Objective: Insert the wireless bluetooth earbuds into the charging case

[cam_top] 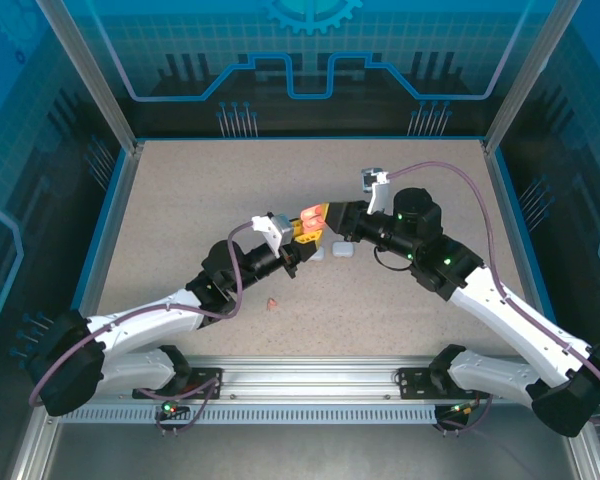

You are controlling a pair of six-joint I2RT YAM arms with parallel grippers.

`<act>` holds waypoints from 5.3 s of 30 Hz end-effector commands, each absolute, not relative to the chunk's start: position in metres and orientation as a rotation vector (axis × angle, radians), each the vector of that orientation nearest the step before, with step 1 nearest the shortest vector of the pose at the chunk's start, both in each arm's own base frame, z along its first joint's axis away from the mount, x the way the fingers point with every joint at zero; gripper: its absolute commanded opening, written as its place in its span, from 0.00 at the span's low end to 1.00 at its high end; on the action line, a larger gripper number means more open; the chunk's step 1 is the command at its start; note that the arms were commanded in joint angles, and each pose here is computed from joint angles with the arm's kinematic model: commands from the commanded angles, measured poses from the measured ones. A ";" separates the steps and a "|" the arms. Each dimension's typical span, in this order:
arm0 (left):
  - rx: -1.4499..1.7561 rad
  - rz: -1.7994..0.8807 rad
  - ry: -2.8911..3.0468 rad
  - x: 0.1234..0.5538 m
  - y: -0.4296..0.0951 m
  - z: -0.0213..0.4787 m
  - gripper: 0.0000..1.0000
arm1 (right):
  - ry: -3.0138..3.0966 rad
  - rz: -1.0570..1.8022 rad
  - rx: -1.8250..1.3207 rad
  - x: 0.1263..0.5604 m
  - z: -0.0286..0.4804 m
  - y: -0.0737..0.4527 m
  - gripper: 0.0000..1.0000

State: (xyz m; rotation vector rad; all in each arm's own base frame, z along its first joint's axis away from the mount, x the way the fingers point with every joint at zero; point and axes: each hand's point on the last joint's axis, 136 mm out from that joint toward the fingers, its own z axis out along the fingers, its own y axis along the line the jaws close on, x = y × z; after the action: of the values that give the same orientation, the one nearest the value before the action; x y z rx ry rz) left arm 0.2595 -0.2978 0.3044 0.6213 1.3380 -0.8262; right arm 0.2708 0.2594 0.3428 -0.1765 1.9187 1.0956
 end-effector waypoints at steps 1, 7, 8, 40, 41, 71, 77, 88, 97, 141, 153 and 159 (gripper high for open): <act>0.582 -0.852 1.275 0.258 -0.299 0.326 0.00 | 1.874 1.105 -0.164 0.271 0.350 0.262 0.26; 0.573 -0.855 1.276 0.259 -0.298 0.327 0.00 | 1.915 1.081 -0.171 0.269 0.339 0.262 0.26; 0.570 -0.855 1.275 0.260 -0.298 0.327 0.00 | 1.921 1.080 -0.172 0.268 0.337 0.262 0.27; 0.575 -0.857 1.291 0.259 -0.299 0.319 0.00 | 1.913 0.995 -0.249 0.247 0.370 0.230 0.77; 0.579 -0.858 1.288 0.258 -0.298 0.320 0.00 | 1.933 0.974 -0.255 0.247 0.369 0.224 0.77; 0.624 -0.904 1.290 0.248 -0.302 0.320 0.00 | 2.000 1.259 -0.554 0.231 0.370 0.258 0.78; 0.620 -0.905 1.291 0.249 -0.302 0.320 0.00 | 2.031 1.253 -0.549 0.231 0.364 0.259 0.77; 0.616 -0.909 1.298 0.250 -0.302 0.318 0.00 | 2.069 1.204 -0.543 0.232 0.356 0.256 0.77; 0.620 -0.913 1.298 0.248 -0.302 0.318 0.00 | 2.034 1.181 -0.547 0.238 0.361 0.257 0.84; 0.591 -0.898 1.336 0.256 -0.302 0.312 0.00 | 2.110 1.110 -0.556 0.236 0.354 0.256 0.83; 0.580 -0.899 1.350 0.258 -0.302 0.309 0.00 | 2.113 1.132 -0.592 0.226 0.355 0.255 0.77; 0.581 -0.898 1.360 0.259 -0.303 0.305 0.00 | 2.110 1.143 -0.588 0.223 0.358 0.255 0.75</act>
State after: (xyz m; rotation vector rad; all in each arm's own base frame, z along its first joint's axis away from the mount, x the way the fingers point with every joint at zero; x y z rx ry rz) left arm 0.2581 -0.3020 0.2990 0.6088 1.3680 -0.8818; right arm 0.2352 0.2551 0.3401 -0.5511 2.1538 1.1162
